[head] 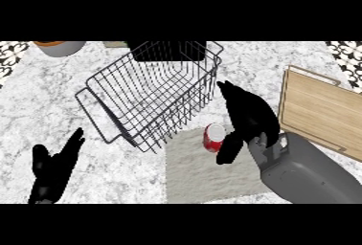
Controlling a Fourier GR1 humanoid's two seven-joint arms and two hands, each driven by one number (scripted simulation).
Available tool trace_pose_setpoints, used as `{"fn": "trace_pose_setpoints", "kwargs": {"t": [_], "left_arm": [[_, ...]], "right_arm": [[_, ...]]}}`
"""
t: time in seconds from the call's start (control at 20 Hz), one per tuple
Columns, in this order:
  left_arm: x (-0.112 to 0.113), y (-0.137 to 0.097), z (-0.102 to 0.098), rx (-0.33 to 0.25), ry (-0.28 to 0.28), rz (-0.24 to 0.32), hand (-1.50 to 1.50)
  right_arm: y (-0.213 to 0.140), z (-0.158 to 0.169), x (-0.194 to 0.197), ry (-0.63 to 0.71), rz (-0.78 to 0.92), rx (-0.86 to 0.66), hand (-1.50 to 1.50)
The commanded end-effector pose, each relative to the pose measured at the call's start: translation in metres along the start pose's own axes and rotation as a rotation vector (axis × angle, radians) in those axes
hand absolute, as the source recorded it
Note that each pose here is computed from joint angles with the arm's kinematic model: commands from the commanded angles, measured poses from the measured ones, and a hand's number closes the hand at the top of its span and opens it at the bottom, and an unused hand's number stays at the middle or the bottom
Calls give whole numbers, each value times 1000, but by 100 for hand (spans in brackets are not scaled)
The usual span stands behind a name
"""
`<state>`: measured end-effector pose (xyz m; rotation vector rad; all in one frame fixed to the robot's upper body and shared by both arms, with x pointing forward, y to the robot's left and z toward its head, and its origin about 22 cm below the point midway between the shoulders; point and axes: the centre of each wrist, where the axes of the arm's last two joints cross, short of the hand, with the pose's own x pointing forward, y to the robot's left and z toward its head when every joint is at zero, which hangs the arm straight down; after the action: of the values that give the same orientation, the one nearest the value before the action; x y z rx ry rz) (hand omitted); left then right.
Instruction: Pick the can from the placemat and place it in the basket
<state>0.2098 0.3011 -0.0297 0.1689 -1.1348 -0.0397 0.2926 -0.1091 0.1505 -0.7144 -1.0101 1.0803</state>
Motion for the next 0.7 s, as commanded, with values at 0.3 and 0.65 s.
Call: {"fn": "trace_pose_setpoints", "kwargs": {"t": [0.3,0.65], "left_arm": [[-27,-8,9,-15,130,15,0],[-12,-13,4,-17,117,10,0]], "right_arm": [[40,5,-1,130,-4,4,-150],[39,-23,-9,139,31,-10,-150]]}}
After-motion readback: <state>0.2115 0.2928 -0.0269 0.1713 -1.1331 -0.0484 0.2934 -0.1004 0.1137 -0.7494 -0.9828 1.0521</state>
